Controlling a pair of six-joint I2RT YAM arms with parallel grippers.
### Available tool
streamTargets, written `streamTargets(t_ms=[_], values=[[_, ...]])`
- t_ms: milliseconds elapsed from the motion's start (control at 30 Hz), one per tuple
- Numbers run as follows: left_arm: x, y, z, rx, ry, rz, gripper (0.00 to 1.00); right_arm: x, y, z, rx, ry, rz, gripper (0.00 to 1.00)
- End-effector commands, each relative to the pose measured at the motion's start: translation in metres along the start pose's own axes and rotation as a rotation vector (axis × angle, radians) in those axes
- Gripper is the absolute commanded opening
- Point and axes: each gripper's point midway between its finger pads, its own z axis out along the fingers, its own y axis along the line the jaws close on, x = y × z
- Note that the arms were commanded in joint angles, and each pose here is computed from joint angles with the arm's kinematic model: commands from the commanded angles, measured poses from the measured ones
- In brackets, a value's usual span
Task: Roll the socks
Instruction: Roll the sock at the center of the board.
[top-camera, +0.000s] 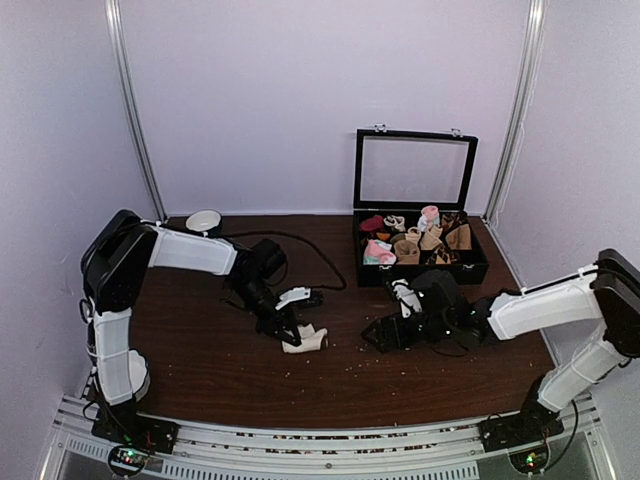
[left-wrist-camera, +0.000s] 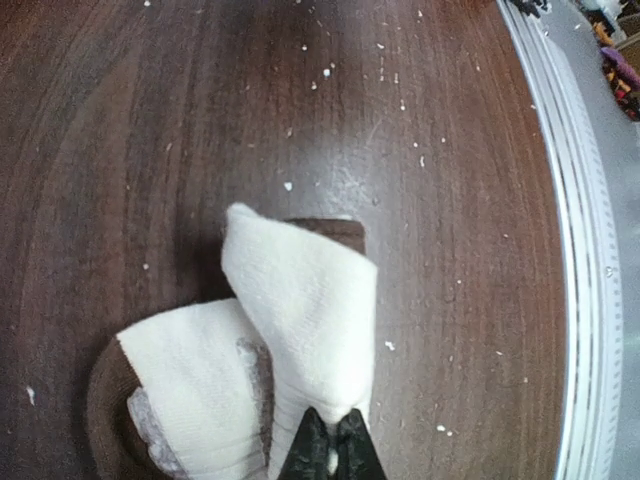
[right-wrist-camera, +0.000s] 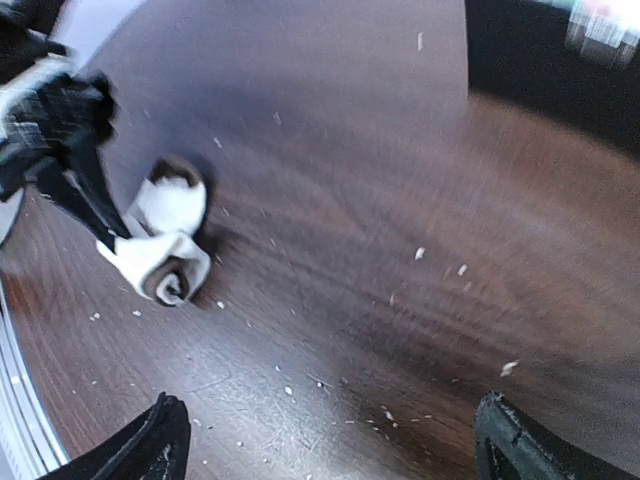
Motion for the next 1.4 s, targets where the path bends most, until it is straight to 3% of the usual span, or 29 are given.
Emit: streamTargets(t_ms=[0,67,133,233,400,500,633,1100,1367], values=[[0.025,-0.01,0.002,0.157,0.011,-0.209,0.0,-0.046,-0.01,-0.042,0.133,-0.257,-0.064,1.0],[0.026,-0.009,0.003,0.179,0.006,-0.233,0.0,-0.053,-0.024,-0.052,0.177,-0.332,0.053,1.0],[0.025,-0.012,0.004,0.21,0.001,-0.243,0.0,-0.058,0.002,-0.047,-0.005,-0.344,0.018,1.0],[0.025,-0.019,0.006,0.265,-0.008,-0.259,0.0,-0.05,0.047,-0.036,-0.177,-0.307,-0.196,1.0],[0.023,-0.026,0.005,0.324,-0.019,-0.249,0.0,-0.009,0.104,-0.017,-0.261,-0.225,-0.655,1.0],[0.021,-0.029,0.003,0.344,-0.025,-0.245,0.0,0.0,0.128,-0.007,-0.315,-0.192,-0.799,0.94],[0.02,-0.03,0.003,0.348,-0.03,-0.242,0.0,0.004,0.148,0.014,-0.341,-0.139,-0.923,0.79],[0.021,-0.03,0.004,0.356,-0.029,-0.241,0.0,0.02,0.151,0.083,-0.371,0.02,-1.105,0.64],[0.018,-0.032,0.0,0.357,-0.032,-0.221,0.01,0.042,0.134,0.107,-0.384,0.162,-1.123,0.33]])
